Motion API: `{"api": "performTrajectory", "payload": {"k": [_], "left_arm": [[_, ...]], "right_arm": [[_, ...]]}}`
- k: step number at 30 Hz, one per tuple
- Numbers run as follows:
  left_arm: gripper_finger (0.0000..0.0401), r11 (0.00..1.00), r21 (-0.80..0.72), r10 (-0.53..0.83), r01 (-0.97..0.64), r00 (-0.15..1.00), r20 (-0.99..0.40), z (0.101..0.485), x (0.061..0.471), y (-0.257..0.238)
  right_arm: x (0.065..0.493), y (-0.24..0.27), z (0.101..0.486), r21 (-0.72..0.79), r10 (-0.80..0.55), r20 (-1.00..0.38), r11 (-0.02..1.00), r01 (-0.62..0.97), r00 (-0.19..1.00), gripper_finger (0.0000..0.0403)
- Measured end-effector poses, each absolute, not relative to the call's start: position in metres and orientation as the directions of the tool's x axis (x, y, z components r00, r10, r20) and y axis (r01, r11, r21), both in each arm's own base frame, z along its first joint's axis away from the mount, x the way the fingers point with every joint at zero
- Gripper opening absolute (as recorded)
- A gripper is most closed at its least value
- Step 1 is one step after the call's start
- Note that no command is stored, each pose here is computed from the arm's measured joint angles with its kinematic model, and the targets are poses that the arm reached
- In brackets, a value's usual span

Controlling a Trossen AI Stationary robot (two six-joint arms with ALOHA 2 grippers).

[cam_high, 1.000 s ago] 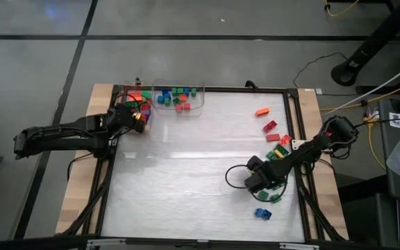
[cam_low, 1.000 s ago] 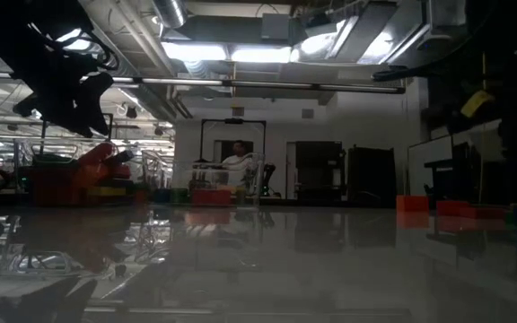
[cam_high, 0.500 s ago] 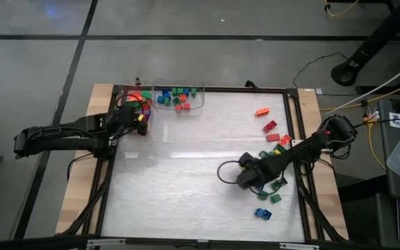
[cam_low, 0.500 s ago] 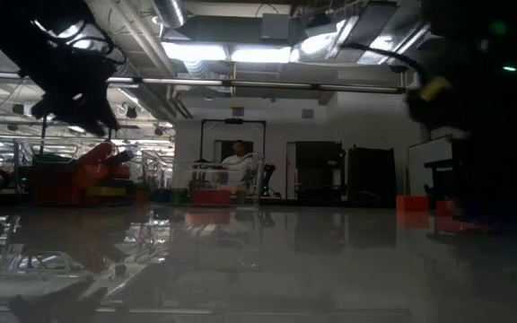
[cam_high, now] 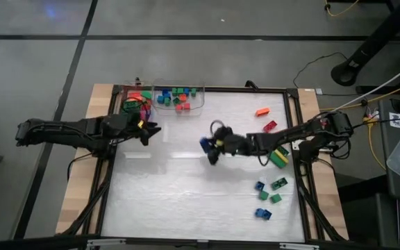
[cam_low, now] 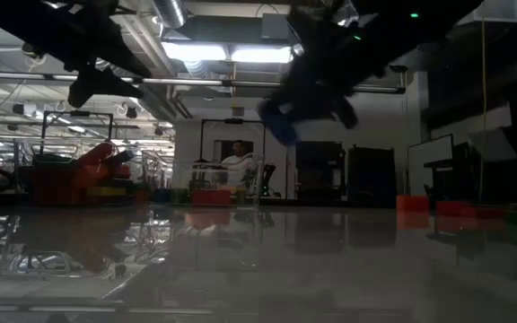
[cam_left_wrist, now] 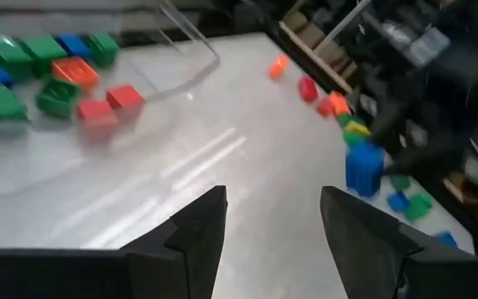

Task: Sort blocks by size
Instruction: Put the large blue game piece into the left transparent bin

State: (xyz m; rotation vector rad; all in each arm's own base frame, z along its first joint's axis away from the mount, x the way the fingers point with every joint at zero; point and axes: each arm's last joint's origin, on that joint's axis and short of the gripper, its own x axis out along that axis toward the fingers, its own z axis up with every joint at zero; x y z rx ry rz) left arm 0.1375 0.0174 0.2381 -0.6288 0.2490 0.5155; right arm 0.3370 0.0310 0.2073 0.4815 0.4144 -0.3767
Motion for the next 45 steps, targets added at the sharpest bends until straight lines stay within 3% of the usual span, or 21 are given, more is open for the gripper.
{"api": "performTrajectory", "payload": {"k": [7,16,25,35,45], "left_arm": [[0.0184,0.724,-0.513,0.319,-0.461,0.883,-0.344,0.235,0.162,0.005],[0.0184,0.757,-0.453,0.433,-0.471,0.881,-0.193,0.227,0.211,0.003],[0.0184,0.793,-0.429,0.446,-0.433,0.892,-0.076,0.206,0.253,0.001],[0.0184,0.832,-0.294,0.473,-0.471,0.878,-0.069,0.204,0.299,0.0],[0.0184,0.799,-0.249,0.555,-0.547,0.831,-0.045,0.212,0.311,0.006]], "right_arm": [[0.347,-0.002,0.231,0.457,-0.367,-0.235,0.775,0.435,0.9,0.0139],[0.345,-0.018,0.235,0.439,-0.596,-0.176,0.665,0.605,0.783,0.0139],[0.346,-0.018,0.239,0.467,-0.603,-0.137,0.66,0.588,0.786,0.014],[0.345,-0.018,0.239,0.467,-0.603,-0.137,0.66,0.588,0.786,0.014],[0.346,-0.017,0.239,0.471,-0.6,-0.133,0.662,0.583,0.789,0.014]]}}
